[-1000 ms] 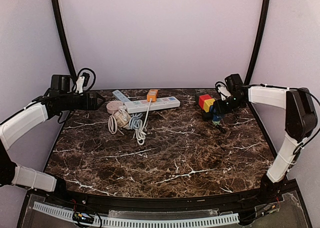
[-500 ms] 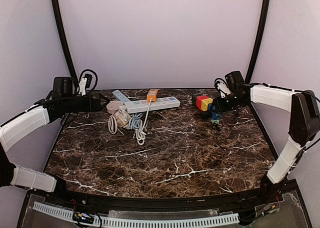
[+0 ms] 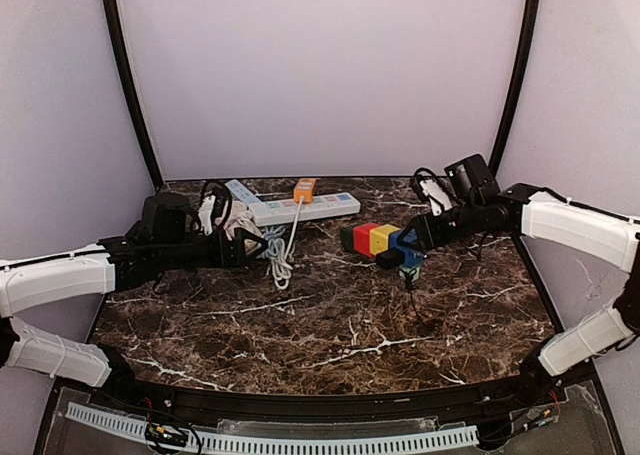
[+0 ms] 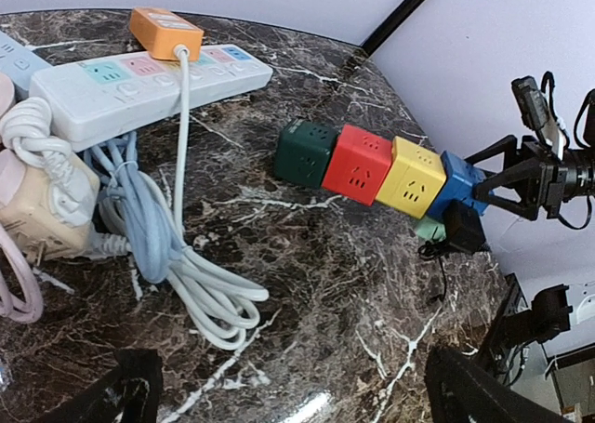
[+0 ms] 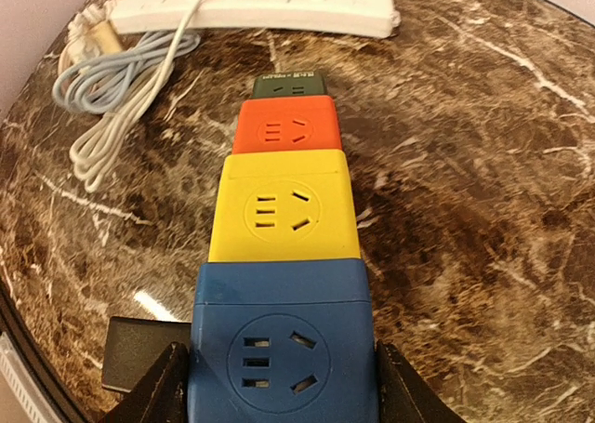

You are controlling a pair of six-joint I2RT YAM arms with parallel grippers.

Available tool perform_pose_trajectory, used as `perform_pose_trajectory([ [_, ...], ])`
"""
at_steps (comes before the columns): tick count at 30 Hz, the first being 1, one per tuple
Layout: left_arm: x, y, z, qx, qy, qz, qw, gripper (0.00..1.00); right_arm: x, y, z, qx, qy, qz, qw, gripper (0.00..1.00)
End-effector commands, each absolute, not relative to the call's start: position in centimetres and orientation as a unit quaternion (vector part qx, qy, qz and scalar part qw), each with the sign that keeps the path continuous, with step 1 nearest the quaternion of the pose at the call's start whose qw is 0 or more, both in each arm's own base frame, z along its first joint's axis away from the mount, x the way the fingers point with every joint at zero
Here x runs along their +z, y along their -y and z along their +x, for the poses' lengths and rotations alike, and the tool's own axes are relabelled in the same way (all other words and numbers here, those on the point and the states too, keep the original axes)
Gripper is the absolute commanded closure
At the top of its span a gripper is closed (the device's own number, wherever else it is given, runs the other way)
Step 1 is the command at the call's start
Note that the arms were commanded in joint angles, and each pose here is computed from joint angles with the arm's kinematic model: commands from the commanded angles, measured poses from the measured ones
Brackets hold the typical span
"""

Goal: Pull the plug off the socket
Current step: Move the socket to the center of the board.

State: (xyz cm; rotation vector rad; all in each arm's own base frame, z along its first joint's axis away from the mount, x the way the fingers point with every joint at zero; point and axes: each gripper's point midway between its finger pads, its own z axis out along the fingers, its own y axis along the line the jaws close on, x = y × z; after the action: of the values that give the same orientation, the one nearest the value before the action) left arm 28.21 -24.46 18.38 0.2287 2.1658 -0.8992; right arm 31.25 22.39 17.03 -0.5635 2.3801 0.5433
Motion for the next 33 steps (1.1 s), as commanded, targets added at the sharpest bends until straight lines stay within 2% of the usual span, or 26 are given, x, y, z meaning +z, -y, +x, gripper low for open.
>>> perform_pose_trajectory([
  [1,19.6,25.9,27.1,-0.378,-0.834,0.079,0.394,0.00,18.6,-25.7,27.4,0.280,-0.870,-0.251,0.319,1.00],
  [7,20.0,29.1,24.6,-0.387,-0.825,0.136,0.388,0.00,17.2,-28.6,21.3,0.341,-0.828,-0.336,0.291,1.00],
  [12,19.4,31.4,22.3,-0.388,-0.812,0.209,0.381,0.00,17.0,-30.2,18.3,0.384,-0.794,-0.382,0.277,1.00],
  [20,18.5,32.7,19.7,-0.397,-0.789,0.296,0.364,0.00,15.2,-32.8,15.8,0.388,-0.772,-0.444,0.238,1.00],
  [25,17.0,31.4,19.0,-0.368,-0.799,0.315,0.355,0.00,14.3,-33.3,16.7,0.357,-0.783,-0.444,0.252,1.00],
  [26,16.5,31.0,18.8,-0.362,-0.804,0.315,0.351,0.00,13.9,-33.0,17.3,0.341,-0.791,-0.436,0.259,0.97],
  [28,15.7,30.2,18.7,-0.351,-0.815,0.305,0.345,0.00,13.3,-32.3,18.6,0.305,-0.810,-0.417,0.278,0.83],
  [30,15.0,29.4,18.6,-0.345,-0.825,0.288,0.343,0.00,13.2,-31.7,19.3,0.287,-0.818,-0.405,0.290,0.59],
  [33,14.7,28.3,18.6,-0.345,-0.833,0.254,0.350,0.00,13.8,-31.2,19.5,0.285,-0.820,-0.391,0.305,0.38],
])
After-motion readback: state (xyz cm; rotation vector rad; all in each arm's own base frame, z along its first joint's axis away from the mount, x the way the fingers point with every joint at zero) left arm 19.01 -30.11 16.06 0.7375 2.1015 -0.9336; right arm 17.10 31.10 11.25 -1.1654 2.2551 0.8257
